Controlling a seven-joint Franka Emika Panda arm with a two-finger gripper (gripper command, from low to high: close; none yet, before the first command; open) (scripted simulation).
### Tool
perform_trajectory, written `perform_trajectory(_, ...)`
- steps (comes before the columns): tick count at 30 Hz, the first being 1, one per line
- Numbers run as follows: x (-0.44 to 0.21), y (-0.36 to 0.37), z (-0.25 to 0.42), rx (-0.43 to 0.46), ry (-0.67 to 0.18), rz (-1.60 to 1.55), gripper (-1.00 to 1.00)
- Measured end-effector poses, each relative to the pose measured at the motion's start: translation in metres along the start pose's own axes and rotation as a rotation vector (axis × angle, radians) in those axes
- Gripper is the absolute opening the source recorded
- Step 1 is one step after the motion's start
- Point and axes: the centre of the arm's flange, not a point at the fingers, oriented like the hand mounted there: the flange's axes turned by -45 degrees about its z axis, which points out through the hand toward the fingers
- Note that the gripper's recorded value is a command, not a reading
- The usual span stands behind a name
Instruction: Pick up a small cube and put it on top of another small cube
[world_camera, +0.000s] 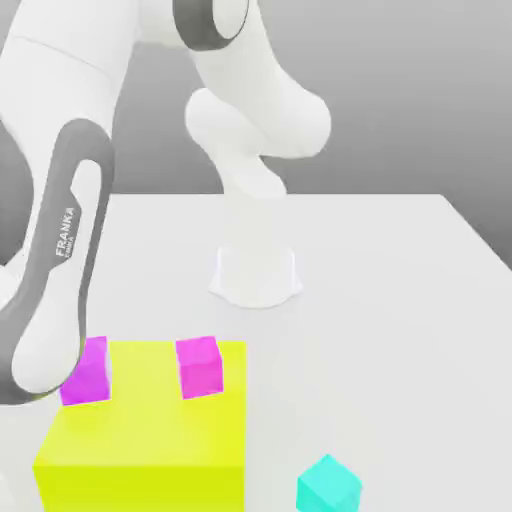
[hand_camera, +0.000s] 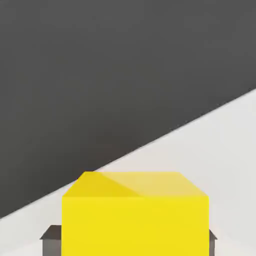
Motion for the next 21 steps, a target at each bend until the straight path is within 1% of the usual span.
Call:
perform_trajectory(4,-0.002,-0.001,-0.055,0.001,0.000,0.007,-1.00)
perform_trajectory(7,-0.018,-0.010,-0.090,0.002,0.000,0.070,-1.00)
perform_trajectory(14,-0.069,-0.032,-0.156,0.004,0.000,0.237,-1.00)
perform_trajectory(21,-0.132,-0.052,-0.204,0.005,0.000,0.402,-1.00)
